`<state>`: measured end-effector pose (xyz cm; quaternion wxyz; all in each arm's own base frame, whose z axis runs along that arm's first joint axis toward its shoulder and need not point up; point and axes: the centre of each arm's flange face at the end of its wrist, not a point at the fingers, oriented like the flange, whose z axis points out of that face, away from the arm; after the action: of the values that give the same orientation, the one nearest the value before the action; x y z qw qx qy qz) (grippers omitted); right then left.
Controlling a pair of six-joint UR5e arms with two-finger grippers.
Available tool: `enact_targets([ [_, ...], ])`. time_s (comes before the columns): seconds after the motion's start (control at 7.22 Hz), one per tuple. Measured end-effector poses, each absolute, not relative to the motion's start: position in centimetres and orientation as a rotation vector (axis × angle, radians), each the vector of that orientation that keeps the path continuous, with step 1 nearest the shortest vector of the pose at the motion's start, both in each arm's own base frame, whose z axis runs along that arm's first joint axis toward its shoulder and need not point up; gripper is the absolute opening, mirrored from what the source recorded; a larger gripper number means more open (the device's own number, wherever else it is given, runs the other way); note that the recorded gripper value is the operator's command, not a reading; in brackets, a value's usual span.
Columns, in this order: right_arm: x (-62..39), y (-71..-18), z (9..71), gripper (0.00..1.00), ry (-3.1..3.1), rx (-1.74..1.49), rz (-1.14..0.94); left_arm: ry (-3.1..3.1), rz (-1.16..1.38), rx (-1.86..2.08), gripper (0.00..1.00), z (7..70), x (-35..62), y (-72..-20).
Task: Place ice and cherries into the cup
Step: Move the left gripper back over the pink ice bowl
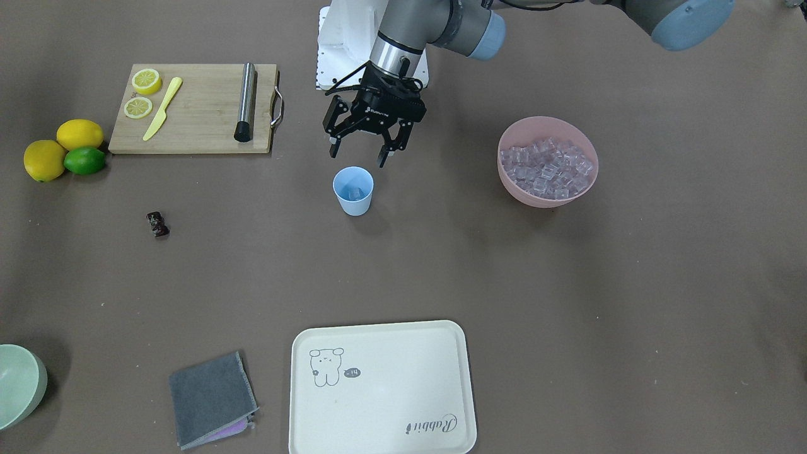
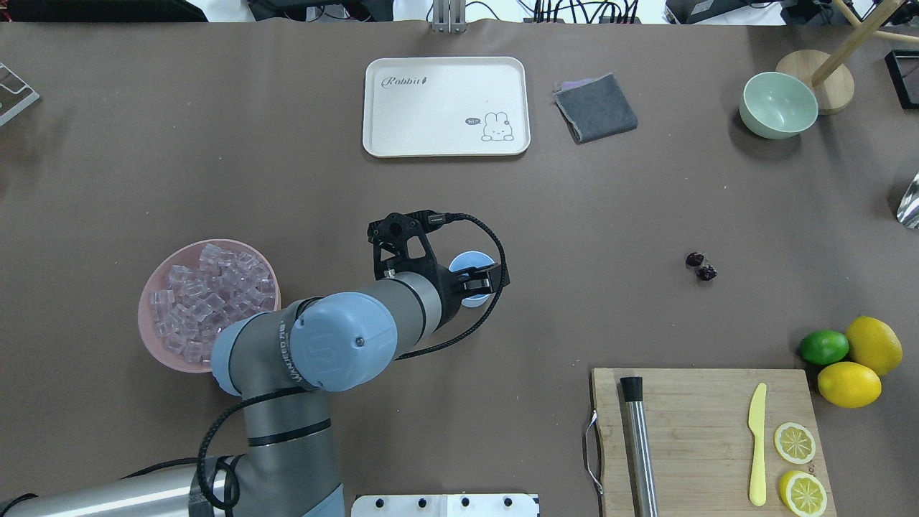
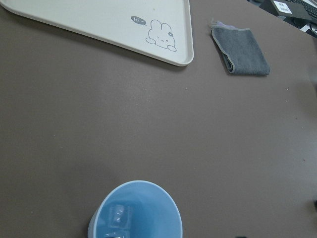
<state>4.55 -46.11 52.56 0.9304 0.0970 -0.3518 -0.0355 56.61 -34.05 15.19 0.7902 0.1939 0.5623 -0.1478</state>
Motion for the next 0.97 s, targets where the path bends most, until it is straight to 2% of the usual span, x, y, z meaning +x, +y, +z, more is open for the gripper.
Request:
enact_targets([
  [0.55, 4.5, -46.1, 52.6, 1.00, -0.720, 0.198, -0.074, 1.109, -0.084, 0.464, 0.99, 23.2, 48.3, -32.2],
  [0.97, 4.6, -46.1, 52.6, 1.00, -0.720, 0.198, -0.073, 0.997, -0.101, 0.393, 0.99, 30.9, 40.6, -36.0],
])
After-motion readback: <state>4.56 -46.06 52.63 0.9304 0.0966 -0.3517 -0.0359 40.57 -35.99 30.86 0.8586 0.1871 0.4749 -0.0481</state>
